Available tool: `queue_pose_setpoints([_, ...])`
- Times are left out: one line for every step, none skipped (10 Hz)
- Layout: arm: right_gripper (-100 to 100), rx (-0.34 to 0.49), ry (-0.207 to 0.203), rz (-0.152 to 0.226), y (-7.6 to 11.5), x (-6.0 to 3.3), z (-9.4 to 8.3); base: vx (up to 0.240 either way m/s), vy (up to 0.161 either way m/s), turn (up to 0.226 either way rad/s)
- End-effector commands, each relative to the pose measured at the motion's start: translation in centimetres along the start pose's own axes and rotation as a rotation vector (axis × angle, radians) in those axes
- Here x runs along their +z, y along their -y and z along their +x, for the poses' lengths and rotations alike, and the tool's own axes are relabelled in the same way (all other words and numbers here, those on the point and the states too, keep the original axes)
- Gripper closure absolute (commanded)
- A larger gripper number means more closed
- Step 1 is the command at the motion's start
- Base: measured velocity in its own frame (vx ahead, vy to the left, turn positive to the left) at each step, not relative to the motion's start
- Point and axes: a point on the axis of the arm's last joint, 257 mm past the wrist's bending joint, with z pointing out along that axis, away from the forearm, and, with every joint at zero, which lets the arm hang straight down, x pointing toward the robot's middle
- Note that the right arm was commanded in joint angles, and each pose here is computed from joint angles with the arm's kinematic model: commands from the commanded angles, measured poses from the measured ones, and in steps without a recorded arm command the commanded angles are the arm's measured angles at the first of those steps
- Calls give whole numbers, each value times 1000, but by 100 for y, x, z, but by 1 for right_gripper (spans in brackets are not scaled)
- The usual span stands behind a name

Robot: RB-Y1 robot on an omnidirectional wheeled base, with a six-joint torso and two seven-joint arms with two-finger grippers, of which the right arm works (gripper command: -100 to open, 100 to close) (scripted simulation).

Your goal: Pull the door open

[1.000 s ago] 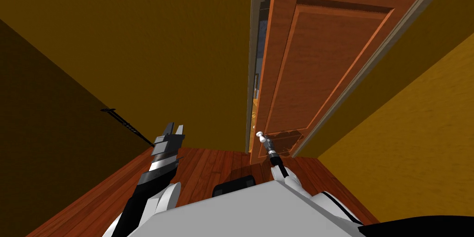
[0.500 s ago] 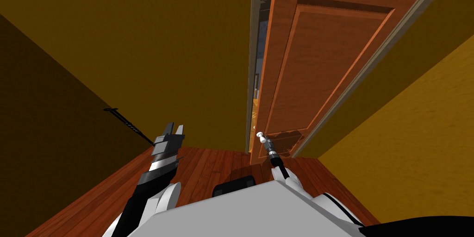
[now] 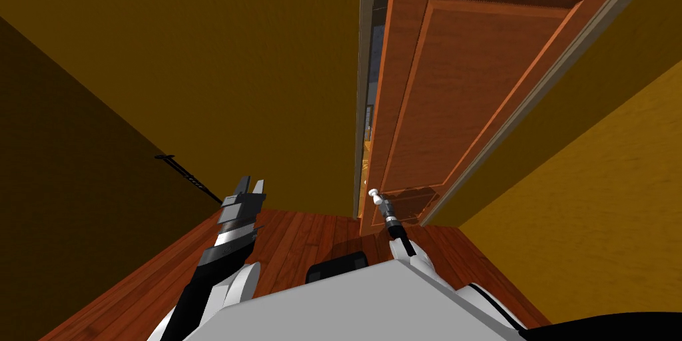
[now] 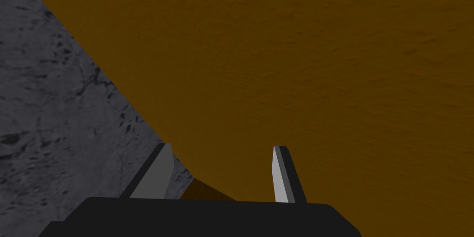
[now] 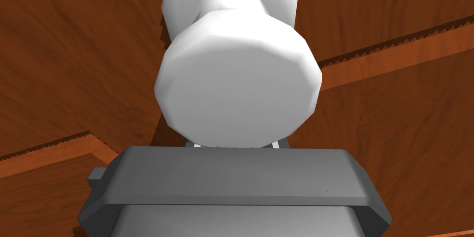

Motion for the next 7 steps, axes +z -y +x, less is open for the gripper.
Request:
queue_pose_setpoints([100,21,-39,-11,50,41,232,-3,8,-3])
queue_pose_setpoints([100,75,-33,-10,56,51,241,-35,-14,92])
queue_pose_setpoints([100,75,-33,-10,56,51,241,-31,-24,15])
queue_pose_setpoints([100,78,-40,-20,20,72,273,-12,-11,-41])
queue_pose_setpoints([100,78,-39,-18,28,71,267,-9,-10,17])
queue_pose_setpoints([100,129,-28,-9,63,61,251,-25,-20,87])
queue_pose_setpoints([100,130,-28,-9,63,61,251,-36,-15,18])
